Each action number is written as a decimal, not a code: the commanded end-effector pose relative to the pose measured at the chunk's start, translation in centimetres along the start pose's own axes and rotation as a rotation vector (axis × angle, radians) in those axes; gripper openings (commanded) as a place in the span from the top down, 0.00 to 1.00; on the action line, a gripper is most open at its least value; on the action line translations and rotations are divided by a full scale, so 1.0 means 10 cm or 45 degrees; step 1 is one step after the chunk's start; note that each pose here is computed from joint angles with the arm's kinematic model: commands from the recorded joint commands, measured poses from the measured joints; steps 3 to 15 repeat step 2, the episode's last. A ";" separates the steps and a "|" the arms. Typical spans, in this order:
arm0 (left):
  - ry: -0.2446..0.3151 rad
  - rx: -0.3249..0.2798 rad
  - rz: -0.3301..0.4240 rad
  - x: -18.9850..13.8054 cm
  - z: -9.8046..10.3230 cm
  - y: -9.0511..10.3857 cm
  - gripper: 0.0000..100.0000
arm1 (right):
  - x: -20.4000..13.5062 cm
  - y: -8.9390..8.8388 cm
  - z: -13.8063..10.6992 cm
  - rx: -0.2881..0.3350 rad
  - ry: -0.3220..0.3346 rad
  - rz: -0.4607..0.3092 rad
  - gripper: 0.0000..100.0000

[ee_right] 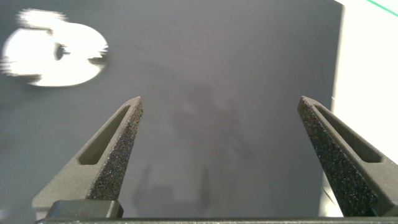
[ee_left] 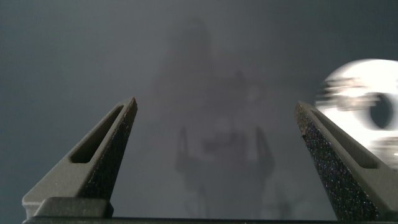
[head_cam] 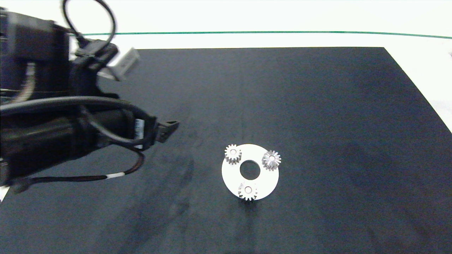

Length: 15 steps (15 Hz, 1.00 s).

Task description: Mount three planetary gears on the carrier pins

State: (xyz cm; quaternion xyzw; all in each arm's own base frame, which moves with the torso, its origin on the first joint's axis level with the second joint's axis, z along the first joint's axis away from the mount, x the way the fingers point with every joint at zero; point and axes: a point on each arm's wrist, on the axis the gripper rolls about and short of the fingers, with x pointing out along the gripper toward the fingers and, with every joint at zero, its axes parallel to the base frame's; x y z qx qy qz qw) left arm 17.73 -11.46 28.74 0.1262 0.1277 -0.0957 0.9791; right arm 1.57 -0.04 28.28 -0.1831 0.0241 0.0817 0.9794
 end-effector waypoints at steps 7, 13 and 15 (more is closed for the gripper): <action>-0.218 -0.216 0.475 -1.27 -0.83 0.71 0.00 | -0.31 0.01 -0.24 0.067 0.053 -0.378 0.00; -0.218 -0.216 0.475 -1.27 -0.83 0.71 0.00 | -0.31 0.01 -0.24 0.067 0.053 -0.378 0.00; -0.218 -0.216 0.475 -1.27 -0.83 0.71 0.00 | -0.31 0.01 -0.24 0.067 0.053 -0.378 0.00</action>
